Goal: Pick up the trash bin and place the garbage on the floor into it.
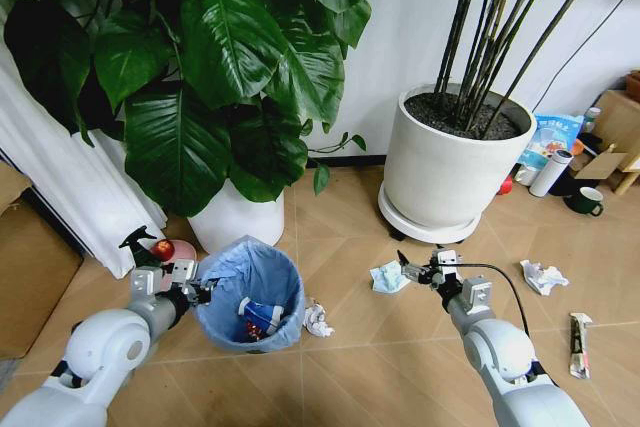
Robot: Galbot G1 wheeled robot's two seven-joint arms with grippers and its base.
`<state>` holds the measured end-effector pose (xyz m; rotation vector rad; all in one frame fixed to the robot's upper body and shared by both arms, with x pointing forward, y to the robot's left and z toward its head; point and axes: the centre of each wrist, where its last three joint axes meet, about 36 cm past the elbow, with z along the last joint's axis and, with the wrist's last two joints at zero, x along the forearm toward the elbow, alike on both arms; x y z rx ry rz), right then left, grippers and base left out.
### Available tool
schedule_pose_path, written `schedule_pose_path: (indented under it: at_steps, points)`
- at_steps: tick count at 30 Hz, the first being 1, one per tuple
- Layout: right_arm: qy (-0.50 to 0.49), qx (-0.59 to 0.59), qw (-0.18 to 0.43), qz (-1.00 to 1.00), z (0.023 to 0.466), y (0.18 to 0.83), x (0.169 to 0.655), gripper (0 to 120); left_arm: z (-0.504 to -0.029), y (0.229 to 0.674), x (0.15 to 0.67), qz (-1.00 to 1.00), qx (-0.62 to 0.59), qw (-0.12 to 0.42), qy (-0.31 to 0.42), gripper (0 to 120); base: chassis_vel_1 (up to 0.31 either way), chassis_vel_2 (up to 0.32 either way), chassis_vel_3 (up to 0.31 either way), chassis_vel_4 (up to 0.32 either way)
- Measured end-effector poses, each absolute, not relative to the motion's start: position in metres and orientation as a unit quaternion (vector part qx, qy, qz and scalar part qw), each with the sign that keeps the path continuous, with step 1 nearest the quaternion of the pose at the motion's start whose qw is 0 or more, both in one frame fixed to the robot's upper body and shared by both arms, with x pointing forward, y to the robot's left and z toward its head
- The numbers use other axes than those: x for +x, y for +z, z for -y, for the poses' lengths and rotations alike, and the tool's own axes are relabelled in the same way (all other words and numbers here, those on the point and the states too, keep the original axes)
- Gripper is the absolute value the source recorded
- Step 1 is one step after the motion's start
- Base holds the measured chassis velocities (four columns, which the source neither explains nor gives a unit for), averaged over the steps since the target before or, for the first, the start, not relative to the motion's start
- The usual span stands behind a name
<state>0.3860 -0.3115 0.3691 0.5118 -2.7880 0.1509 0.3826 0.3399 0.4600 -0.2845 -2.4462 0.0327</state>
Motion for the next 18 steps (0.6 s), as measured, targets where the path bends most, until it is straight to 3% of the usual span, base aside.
schedule_pose_path:
  at_steps: [6, 18]
  points:
    - [0.082, 0.268, 0.185, 0.942, 0.323, 0.363, 0.398, 100, -0.348, 0.462, 0.388, 0.938, -0.107, 0.330, 0.010, 2, 0.000, 0.000, 0.000, 0.000]
    - [0.093, 0.405, 0.283, 0.865, 0.254, 0.315, 0.449, 100, -0.353, 0.458, 0.391, 0.939, -0.095, 0.331, 0.020, 2, 0.000, 0.000, 0.000, 0.000]
